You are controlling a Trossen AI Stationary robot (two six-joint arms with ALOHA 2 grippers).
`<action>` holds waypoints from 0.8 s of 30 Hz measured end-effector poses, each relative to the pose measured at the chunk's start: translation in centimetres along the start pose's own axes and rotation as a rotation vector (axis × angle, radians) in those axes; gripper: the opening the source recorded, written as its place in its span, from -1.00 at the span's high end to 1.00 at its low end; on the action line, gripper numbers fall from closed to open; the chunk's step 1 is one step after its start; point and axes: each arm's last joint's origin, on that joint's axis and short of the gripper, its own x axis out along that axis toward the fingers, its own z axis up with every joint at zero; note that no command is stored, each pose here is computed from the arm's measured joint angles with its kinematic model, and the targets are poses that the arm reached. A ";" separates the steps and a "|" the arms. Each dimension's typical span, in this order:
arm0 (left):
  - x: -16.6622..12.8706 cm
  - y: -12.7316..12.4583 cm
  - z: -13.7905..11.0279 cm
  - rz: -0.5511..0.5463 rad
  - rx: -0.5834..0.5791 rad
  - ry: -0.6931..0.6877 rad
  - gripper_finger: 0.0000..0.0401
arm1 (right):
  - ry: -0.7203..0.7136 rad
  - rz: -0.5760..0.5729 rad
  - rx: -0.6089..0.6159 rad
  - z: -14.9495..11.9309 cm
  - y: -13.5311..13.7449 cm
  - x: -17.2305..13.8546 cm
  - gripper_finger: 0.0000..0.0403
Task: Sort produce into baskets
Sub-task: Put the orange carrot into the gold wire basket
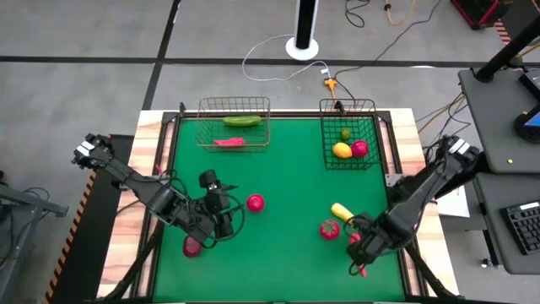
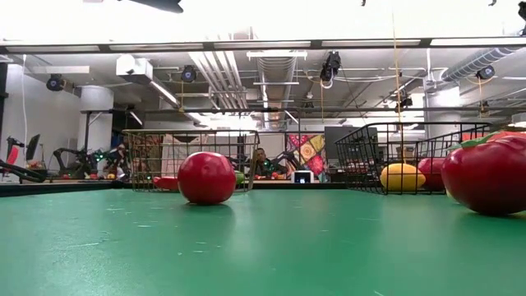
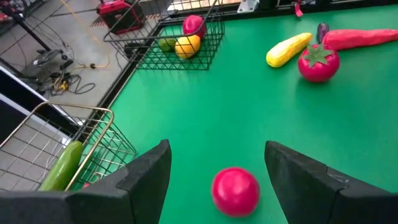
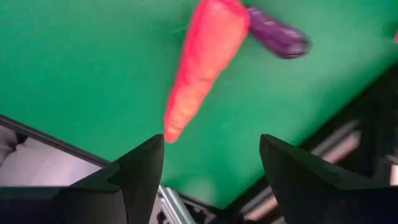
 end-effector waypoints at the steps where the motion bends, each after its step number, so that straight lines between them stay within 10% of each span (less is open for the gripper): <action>1: 0.0 0.0 0.0 0.000 0.000 0.000 -0.20 | 0.000 -0.001 -0.010 -0.1 0.4 0.5 -0.27; 24: 0.0 0.0 0.0 -0.002 -0.006 -0.002 -0.20 | -0.010 -0.032 -0.046 -0.2 2.5 4.4 -0.27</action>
